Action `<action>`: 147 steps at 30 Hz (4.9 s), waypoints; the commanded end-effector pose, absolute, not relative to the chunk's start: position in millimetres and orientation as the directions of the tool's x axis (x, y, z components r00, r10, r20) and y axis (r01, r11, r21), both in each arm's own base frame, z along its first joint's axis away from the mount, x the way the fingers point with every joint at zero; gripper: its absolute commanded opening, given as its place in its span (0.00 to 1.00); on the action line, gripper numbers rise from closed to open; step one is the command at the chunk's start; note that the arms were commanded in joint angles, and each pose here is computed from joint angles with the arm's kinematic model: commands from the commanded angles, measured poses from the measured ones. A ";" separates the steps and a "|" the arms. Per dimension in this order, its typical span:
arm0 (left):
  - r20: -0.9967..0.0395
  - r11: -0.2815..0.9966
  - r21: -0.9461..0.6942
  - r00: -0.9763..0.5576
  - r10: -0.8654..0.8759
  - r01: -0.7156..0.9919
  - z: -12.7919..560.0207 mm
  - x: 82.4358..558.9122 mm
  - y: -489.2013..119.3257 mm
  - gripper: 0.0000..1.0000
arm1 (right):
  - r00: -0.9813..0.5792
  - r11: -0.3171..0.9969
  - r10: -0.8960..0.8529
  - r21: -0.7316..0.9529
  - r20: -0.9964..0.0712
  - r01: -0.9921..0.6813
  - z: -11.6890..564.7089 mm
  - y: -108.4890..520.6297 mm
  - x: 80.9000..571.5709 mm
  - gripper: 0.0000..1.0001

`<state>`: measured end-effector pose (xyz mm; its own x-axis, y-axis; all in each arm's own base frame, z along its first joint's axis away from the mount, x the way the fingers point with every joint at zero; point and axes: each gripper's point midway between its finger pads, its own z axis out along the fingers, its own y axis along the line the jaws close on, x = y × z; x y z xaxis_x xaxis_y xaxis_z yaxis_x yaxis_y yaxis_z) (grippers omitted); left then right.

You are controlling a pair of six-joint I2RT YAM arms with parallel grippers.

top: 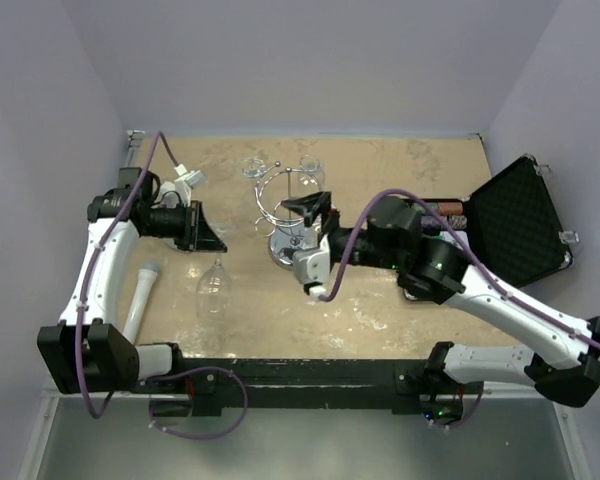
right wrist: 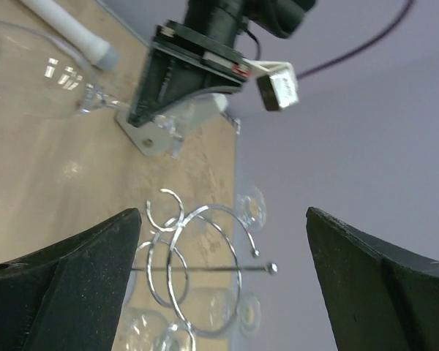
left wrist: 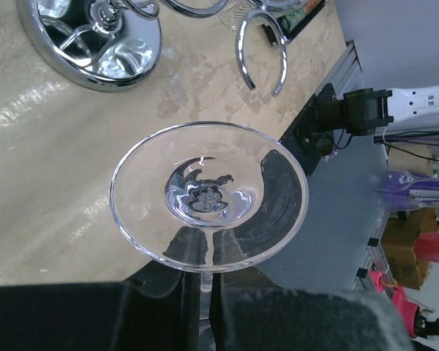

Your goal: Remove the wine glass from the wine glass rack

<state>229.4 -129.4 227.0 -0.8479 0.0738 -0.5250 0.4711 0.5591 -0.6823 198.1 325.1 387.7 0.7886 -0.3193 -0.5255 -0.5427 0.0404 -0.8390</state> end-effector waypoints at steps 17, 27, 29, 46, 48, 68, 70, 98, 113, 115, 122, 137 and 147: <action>-0.292 0.336 -0.908 -0.953 -0.080 0.250 233.3 179.3 -140.6 0.00 | 0.979 -0.375 -0.068 -0.904 -0.192 -0.203 288.1 420.5 89.7 0.98; 0.016 0.105 -0.994 -0.989 -0.148 -0.032 220.3 167.8 -152.1 0.00 | 0.995 -0.470 -0.052 -0.877 -0.085 -0.099 234.7 434.6 91.8 0.99; 0.071 0.064 -0.995 -0.986 -0.149 -0.081 216.2 164.5 -153.5 0.00 | 0.998 -0.472 -0.033 -0.879 -0.062 -0.070 229.7 437.8 90.4 0.99; 0.303 -0.042 -0.953 -0.943 -0.137 -0.300 197.3 163.2 -153.7 0.00 | 0.992 -0.482 0.107 -0.876 -0.063 -0.003 214.9 461.7 71.0 0.98; 0.315 -0.045 -0.949 -0.939 -0.136 -0.311 196.5 164.5 -153.5 0.00 | 0.992 -0.479 0.107 -0.878 -0.074 -0.013 214.1 463.1 70.2 0.98; 0.310 -0.059 -0.951 -0.941 -0.133 -0.305 199.0 171.5 -152.0 0.02 | 0.996 -0.423 0.037 -0.904 -0.078 -0.055 220.7 478.0 80.3 0.71; 0.296 -0.059 -0.955 -0.946 -0.135 -0.290 201.2 175.2 -151.2 0.10 | 0.996 -0.405 0.029 -0.912 -0.085 -0.066 227.3 478.3 81.2 0.69; 0.085 -0.073 -0.996 -0.852 -0.516 -0.055 246.4 252.3 -51.1 0.98 | 0.787 0.189 -0.154 -0.800 -0.597 -0.570 434.7 481.6 173.3 0.56; -0.303 0.331 -0.932 -0.824 -0.479 0.150 250.7 270.1 -26.1 0.98 | 0.491 0.650 0.050 -0.345 -0.870 -0.677 560.6 389.8 396.4 0.51; -0.378 0.398 -0.895 -0.812 -0.444 0.200 257.9 274.9 -20.6 0.98 | 0.459 0.692 0.043 -0.305 -0.887 -0.655 553.9 361.7 426.1 0.51; -0.644 0.655 -0.675 -0.704 -0.298 0.340 266.7 293.1 1.6 0.97 | 0.354 0.820 -0.041 -0.234 -0.934 -0.522 502.3 257.7 517.4 0.47; -0.822 0.845 -0.378 -0.556 -0.119 0.378 301.8 329.7 30.8 0.97 | 0.133 0.907 -0.124 -0.167 -0.983 -0.388 340.9 144.1 597.7 0.48; -0.806 0.860 -0.361 -0.584 -0.093 0.360 289.4 334.0 30.5 0.97 | 0.029 0.935 -0.139 -0.141 -0.990 -0.326 273.0 111.3 628.5 0.49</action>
